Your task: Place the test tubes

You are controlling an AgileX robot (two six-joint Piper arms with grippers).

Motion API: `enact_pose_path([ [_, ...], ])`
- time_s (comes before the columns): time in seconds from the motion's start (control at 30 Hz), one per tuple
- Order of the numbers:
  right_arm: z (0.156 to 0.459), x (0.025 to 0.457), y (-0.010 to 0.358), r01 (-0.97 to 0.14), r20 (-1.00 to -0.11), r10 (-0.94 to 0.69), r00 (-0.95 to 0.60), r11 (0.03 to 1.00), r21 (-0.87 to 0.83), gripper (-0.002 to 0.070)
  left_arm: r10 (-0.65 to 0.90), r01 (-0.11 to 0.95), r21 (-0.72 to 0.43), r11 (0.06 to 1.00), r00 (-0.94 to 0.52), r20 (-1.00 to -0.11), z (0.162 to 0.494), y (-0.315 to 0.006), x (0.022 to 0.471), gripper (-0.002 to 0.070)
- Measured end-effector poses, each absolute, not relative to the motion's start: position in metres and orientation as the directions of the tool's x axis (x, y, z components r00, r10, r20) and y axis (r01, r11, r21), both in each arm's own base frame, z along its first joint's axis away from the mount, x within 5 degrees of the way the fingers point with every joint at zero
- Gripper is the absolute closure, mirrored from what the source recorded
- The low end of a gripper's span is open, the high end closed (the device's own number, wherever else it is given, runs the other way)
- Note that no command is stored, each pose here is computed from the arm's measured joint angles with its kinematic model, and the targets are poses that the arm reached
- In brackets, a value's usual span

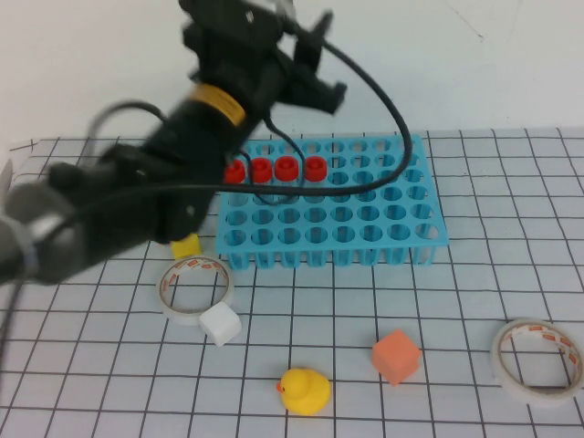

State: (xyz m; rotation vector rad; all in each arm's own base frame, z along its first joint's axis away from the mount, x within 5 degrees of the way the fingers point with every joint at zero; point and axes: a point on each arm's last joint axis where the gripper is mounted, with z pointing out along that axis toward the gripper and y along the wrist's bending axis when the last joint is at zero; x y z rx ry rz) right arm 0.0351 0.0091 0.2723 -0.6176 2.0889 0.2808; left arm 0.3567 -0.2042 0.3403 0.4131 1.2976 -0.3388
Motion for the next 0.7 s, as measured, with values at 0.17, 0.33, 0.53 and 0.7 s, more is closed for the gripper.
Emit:
enact_pose_path([
  [0.17,0.272,0.035,0.009,-0.528,-0.828,-0.320,-0.460,0.849,-0.035,0.0678,0.095,0.417,0.243,0.876,0.343,-0.934,0.403,-0.182,0.317,0.0475],
  [0.33,0.272,0.035,0.009,-0.528,-0.828,-0.320,-0.460,0.849,-0.035,0.0678,0.212,0.365,0.371,0.854,0.406,-0.889,0.452,-0.155,0.270,0.0603],
  [0.53,0.272,0.035,0.009,-0.528,-0.828,-0.320,-0.460,0.849,-0.035,0.0678,0.245,0.358,0.404,0.842,0.414,-0.877,0.493,-0.120,0.208,0.0668],
  [0.7,0.272,0.035,0.009,-0.528,-0.828,-0.320,-0.460,0.849,-0.035,0.0678,0.222,0.336,0.401,0.852,0.463,-0.858,0.516,-0.087,0.150,0.0674],
])
